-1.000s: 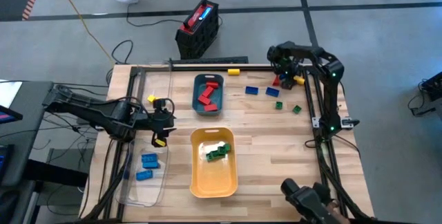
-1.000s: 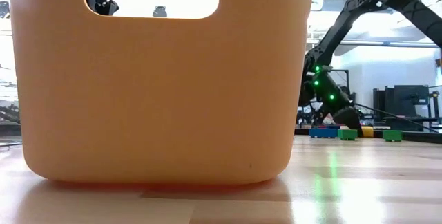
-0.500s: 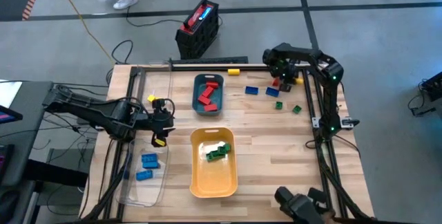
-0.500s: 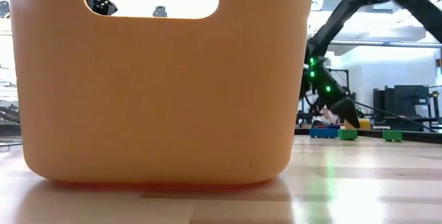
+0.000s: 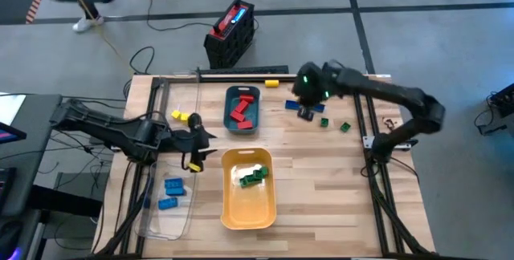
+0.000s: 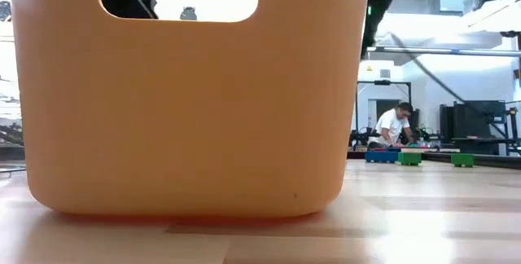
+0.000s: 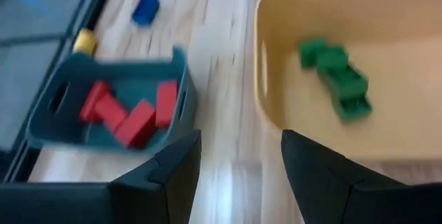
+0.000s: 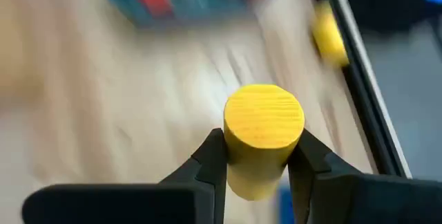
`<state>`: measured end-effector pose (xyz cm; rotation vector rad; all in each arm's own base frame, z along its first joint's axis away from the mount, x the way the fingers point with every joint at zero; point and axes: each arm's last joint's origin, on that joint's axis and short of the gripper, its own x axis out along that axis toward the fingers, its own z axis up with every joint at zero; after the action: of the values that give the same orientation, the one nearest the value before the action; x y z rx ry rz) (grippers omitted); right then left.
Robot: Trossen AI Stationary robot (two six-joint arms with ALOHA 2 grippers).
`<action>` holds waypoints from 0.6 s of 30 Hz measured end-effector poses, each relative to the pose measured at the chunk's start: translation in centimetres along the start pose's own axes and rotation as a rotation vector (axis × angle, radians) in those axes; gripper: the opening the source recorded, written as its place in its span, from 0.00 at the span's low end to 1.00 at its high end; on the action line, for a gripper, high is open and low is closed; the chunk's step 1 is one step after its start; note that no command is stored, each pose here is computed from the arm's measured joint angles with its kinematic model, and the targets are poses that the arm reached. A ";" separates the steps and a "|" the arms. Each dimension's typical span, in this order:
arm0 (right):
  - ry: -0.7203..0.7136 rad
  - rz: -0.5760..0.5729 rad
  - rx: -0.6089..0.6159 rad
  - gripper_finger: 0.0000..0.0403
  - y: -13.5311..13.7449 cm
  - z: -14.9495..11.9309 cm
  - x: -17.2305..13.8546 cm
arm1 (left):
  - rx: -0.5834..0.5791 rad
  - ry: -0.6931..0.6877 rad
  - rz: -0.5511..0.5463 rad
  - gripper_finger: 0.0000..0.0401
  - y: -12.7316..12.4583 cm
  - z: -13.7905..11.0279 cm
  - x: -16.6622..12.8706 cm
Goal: Sort blocks
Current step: Put the circular yellow game piece into the top left transparent bin
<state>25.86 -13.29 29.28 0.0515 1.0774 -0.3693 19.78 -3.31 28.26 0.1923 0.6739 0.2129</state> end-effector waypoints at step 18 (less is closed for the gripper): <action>-0.929 0.182 -0.299 0.25 18.0 3.7 -4.2 | -0.054 -0.478 0.011 0.49 -0.7 1.5 1.4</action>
<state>32.98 3.93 32.17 -0.2664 0.1932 -0.0361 21.83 -3.77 28.39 0.1867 0.1921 0.1862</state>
